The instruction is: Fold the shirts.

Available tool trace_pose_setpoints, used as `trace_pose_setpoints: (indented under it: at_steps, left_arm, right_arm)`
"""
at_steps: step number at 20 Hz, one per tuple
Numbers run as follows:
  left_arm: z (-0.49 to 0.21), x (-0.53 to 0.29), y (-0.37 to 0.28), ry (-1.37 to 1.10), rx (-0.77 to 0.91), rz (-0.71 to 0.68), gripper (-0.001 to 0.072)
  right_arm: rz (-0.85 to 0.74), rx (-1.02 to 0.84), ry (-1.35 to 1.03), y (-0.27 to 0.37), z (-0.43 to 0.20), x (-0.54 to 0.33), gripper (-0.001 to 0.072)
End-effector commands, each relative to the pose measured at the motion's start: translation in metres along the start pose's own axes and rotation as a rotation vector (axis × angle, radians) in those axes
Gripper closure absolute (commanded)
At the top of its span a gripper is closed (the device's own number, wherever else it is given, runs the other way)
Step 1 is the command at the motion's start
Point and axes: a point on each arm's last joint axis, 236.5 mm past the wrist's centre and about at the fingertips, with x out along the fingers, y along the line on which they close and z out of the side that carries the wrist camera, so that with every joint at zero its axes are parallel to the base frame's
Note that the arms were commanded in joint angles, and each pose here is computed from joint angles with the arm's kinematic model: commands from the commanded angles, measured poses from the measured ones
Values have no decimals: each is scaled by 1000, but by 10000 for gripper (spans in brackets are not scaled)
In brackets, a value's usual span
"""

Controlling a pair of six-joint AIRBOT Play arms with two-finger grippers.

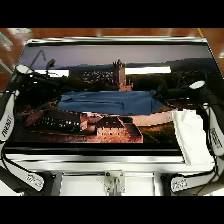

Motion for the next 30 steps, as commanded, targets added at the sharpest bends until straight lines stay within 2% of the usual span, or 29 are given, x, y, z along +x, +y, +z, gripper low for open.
trace_pose_setpoints:
  at_steps: [1, 5, 9, 12, 16, 18, 21, 23, 27, 30]
  left_arm:
    - [-20, 58, -39, 71, 81, -50, 657]
    - [-70, 127, -93, 200, 183, -83, 669]
    - [-105, 175, -147, 219, 257, -120, 671]
    - [-142, 216, -191, 243, 234, -207, 672]
    - [-208, 266, -235, 340, 118, -335, 672]
    - [-206, 271, -249, 309, 110, -403, 672]
    - [-149, 243, -239, 193, 109, -411, 674]
    - [-92, 195, -216, 94, 144, -374, 675]
    - [10, 50, -172, -150, 198, -299, 675]
    - [51, -76, -159, -360, 216, -267, 674]
  right_arm:
    - [62, -71, -26, 56, -11, -55, 656]
    - [80, -120, -14, 97, -43, -108, 656]
    - [97, -146, -12, 129, -75, -150, 655]
    - [109, -159, -41, 147, -93, -176, 655]
    - [114, -168, -69, 162, -111, -198, 655]
    - [99, -170, -66, 160, -117, -202, 655]
    - [70, -188, -43, 157, -120, -194, 655]
    - [55, -211, -41, 159, -115, -179, 655]
    - [105, -252, -55, 188, -94, -113, 655]
    - [126, -246, 12, 203, -101, -29, 655]
